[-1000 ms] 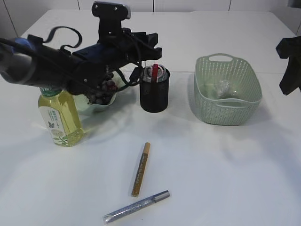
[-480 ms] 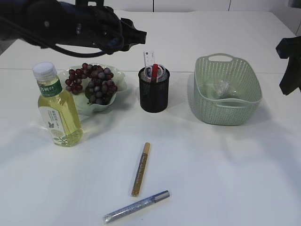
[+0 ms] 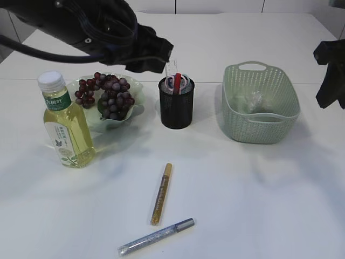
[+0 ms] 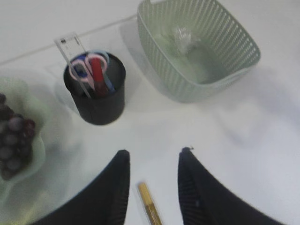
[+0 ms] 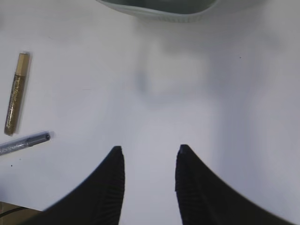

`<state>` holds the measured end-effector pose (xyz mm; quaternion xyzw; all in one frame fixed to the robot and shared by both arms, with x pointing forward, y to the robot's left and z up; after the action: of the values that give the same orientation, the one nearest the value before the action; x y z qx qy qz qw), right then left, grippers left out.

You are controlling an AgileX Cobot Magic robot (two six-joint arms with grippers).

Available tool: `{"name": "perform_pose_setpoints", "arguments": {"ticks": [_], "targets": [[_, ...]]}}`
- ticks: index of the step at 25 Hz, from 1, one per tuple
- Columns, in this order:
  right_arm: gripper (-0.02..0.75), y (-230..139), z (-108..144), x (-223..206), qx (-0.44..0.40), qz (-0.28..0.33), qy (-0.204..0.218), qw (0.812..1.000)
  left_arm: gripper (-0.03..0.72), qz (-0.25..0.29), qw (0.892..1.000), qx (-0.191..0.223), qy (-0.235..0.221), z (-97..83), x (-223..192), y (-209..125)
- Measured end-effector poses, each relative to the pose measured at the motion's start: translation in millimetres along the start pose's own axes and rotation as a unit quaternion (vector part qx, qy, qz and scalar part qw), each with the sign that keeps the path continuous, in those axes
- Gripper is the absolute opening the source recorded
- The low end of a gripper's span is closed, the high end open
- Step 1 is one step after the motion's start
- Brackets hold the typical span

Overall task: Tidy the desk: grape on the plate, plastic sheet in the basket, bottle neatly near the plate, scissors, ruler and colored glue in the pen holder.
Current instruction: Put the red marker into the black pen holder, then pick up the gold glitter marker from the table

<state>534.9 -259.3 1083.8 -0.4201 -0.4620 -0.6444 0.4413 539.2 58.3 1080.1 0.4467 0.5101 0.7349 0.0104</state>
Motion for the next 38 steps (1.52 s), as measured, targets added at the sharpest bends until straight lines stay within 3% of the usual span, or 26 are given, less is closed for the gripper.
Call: {"name": "perform_pose_setpoints", "arguments": {"ticks": [5,12,20,25,29,38], "targets": [[0.305,0.0,0.2,0.0,0.000,0.000,0.001,1.000,0.260,0.070,0.997,0.029,-0.034,-14.2,-2.4,-15.4],[0.305,-0.1,0.4,0.0,-0.001,0.000,0.002,1.000,0.260,0.175,0.982,0.047,-0.056,-20.4,-30.9,-26.3],[0.305,-0.1,0.6,0.0,-0.001,0.001,0.003,1.000,0.260,0.283,0.955,0.062,-0.060,-25.0,-84.9,-47.2],[0.305,-0.1,0.6,0.0,-0.001,0.001,0.003,1.000,0.260,0.359,0.928,0.070,-0.067,-30.9,-119.9,-83.2],[0.305,-0.1,0.6,0.0,-0.001,0.001,0.003,1.000,0.260,0.379,0.919,0.080,-0.074,-34.7,-133.7,-96.0],[0.305,-0.1,0.6,0.0,-0.001,0.001,0.003,1.000,0.260,0.384,0.916,0.085,-0.076,-36.6,-154.0,-100.6]]}}
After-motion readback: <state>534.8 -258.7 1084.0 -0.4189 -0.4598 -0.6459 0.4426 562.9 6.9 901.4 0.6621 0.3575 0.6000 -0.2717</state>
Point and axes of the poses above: a point on each arm's last joint axis where the gripper is mounted, x pointing back along that axis away from the gripper, z along the wrist's bending axis when the last joint is at zero, y = z × x, the point moved 2 cm from there along -x, pointing out along that axis toward the gripper, and after that the axes turned 14 degrees about -x, right-handed, at the moved point
